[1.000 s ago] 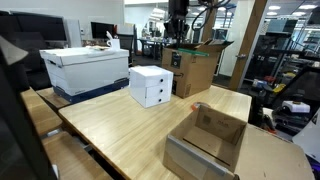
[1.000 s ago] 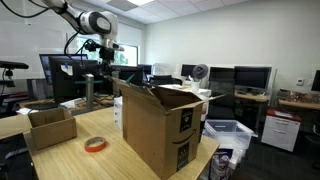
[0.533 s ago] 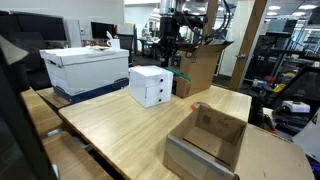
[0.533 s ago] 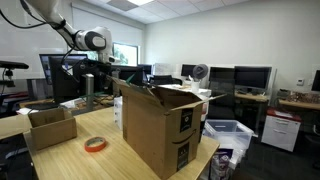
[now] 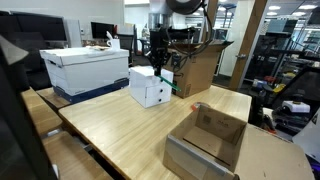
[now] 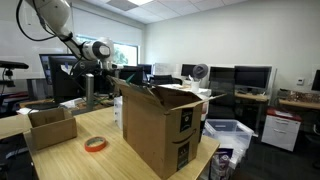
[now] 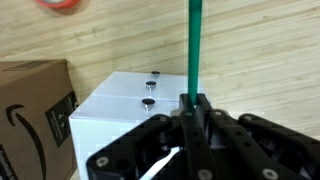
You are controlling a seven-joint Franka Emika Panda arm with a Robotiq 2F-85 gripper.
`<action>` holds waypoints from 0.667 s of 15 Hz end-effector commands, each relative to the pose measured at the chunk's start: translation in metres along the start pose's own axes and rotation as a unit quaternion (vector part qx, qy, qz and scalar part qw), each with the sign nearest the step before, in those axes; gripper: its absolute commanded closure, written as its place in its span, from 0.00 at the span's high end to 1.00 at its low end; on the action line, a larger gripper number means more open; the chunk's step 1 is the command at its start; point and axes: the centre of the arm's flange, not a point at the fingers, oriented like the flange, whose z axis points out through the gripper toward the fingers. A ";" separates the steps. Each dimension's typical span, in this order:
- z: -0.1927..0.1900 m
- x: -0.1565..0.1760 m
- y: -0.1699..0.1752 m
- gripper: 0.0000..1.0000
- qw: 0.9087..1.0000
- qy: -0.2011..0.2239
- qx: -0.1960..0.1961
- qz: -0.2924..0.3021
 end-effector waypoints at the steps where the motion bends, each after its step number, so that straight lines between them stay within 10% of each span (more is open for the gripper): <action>1: 0.008 0.026 -0.022 0.06 1.000 0.012 -0.016 0.019; 10: 0.010 0.056 -0.029 0.06 0.997 0.025 -0.034 0.066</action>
